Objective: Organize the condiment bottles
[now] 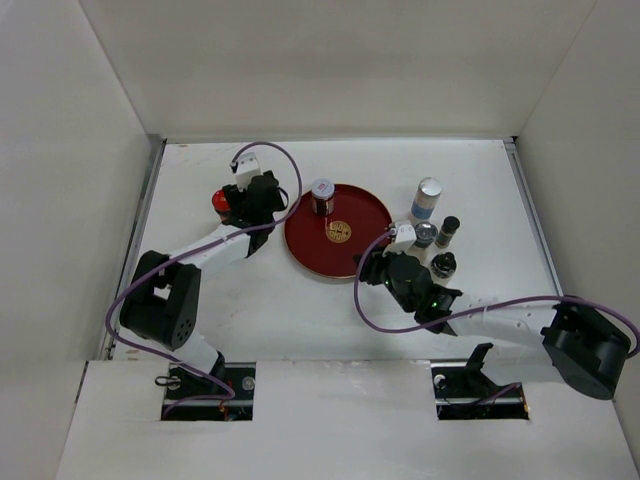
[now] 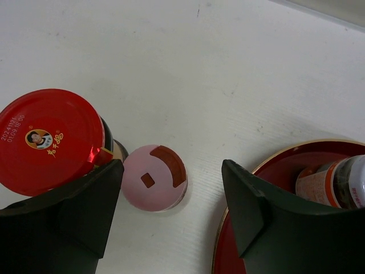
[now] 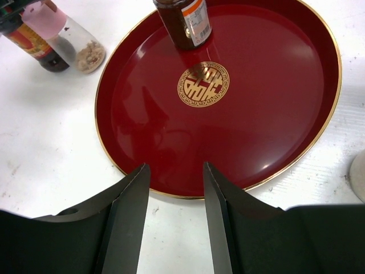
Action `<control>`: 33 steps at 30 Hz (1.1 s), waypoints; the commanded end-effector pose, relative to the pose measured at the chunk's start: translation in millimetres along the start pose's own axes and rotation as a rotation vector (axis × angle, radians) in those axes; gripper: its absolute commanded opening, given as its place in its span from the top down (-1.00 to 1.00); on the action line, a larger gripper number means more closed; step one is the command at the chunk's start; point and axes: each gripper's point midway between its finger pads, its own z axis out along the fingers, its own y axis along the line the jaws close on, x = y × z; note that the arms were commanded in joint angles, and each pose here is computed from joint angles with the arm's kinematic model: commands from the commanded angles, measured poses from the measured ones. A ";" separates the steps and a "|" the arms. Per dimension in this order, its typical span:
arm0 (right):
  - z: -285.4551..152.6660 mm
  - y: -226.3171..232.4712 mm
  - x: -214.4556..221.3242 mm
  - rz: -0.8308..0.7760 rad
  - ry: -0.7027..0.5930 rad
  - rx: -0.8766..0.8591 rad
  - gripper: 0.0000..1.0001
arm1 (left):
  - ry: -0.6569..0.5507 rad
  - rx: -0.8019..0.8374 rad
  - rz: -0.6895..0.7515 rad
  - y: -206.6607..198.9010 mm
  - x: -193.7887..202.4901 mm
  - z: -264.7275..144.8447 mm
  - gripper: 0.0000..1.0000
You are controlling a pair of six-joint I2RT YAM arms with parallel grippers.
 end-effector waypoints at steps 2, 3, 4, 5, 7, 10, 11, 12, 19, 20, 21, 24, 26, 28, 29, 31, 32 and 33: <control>5.1 15.9 -26.4 0.042 -0.069 -0.037 0.02 | -0.055 0.014 -0.053 -0.9 -16.5 -7.2 -0.38; 5.7 15.8 -25.2 0.042 -0.065 -0.035 0.02 | -0.054 0.019 -0.054 -0.8 -16.1 -8.4 -0.38; 6.2 15.8 -24.5 0.040 -0.061 -0.033 0.02 | -0.055 0.020 -0.056 0.3 -15.7 -9.5 -0.38; 6.3 15.9 -24.8 0.039 -0.061 -0.033 0.02 | -0.060 0.022 -0.059 0.9 -15.6 -11.0 -0.38; 6.3 16.4 -24.4 0.040 -0.063 -0.036 0.02 | -0.082 0.041 -0.085 0.5 -19.2 -14.7 -0.38; 6.5 16.1 -23.6 0.037 -0.058 -0.034 0.02 | -0.088 0.049 -0.091 -0.1 -21.6 -16.5 -0.38; 6.1 16.3 -24.6 0.035 -0.061 -0.035 0.02 | -0.088 0.052 -0.091 -0.5 -21.4 -17.3 -0.38; 5.7 17.4 -26.4 0.039 -0.067 -0.038 0.02 | -0.089 0.054 -0.092 -0.9 -21.6 -17.3 -0.38; 4.6 16.7 -27.0 0.039 -0.070 -0.038 0.02 | -0.051 0.058 -0.069 -3.3 -10.9 -7.9 -0.32; 4.6 17.4 -27.1 0.042 -0.070 -0.041 0.02 | -0.044 0.056 -0.066 -3.6 -9.6 -4.9 -0.32; 5.0 16.9 -25.4 0.040 -0.064 -0.038 0.02 | -0.041 0.054 -0.065 -4.1 -9.6 -1.0 -0.30; 4.8 17.5 -26.9 0.037 -0.067 -0.038 0.02 | -0.030 0.061 -0.069 -7.1 -11.1 9.6 -0.18; 4.7 17.1 -26.2 0.037 -0.067 -0.038 0.02 | -0.027 0.060 -0.070 -9.0 -12.6 13.7 -0.07; 3.9 17.3 -26.2 0.038 -0.066 -0.041 0.02 | -0.027 0.060 -0.066 -10.9 -12.3 14.1 0.07; 3.1 16.7 -27.9 0.039 -0.072 -0.038 0.02 | -0.026 0.061 -0.066 -11.2 -11.4 13.8 0.16; 1.7 16.1 -30.3 0.044 -0.082 -0.038 0.02 | -0.038 0.078 -0.071 -15.2 -16.1 4.9 0.31; 1.5 15.6 -29.4 0.045 -0.081 -0.038 0.02 | -0.049 0.088 -0.076 -17.5 -20.3 -0.5 0.33; 1.8 15.7 -27.8 0.047 -0.077 -0.039 0.02 | -0.068 0.100 -0.083 -20.2 -28.1 -8.8 0.35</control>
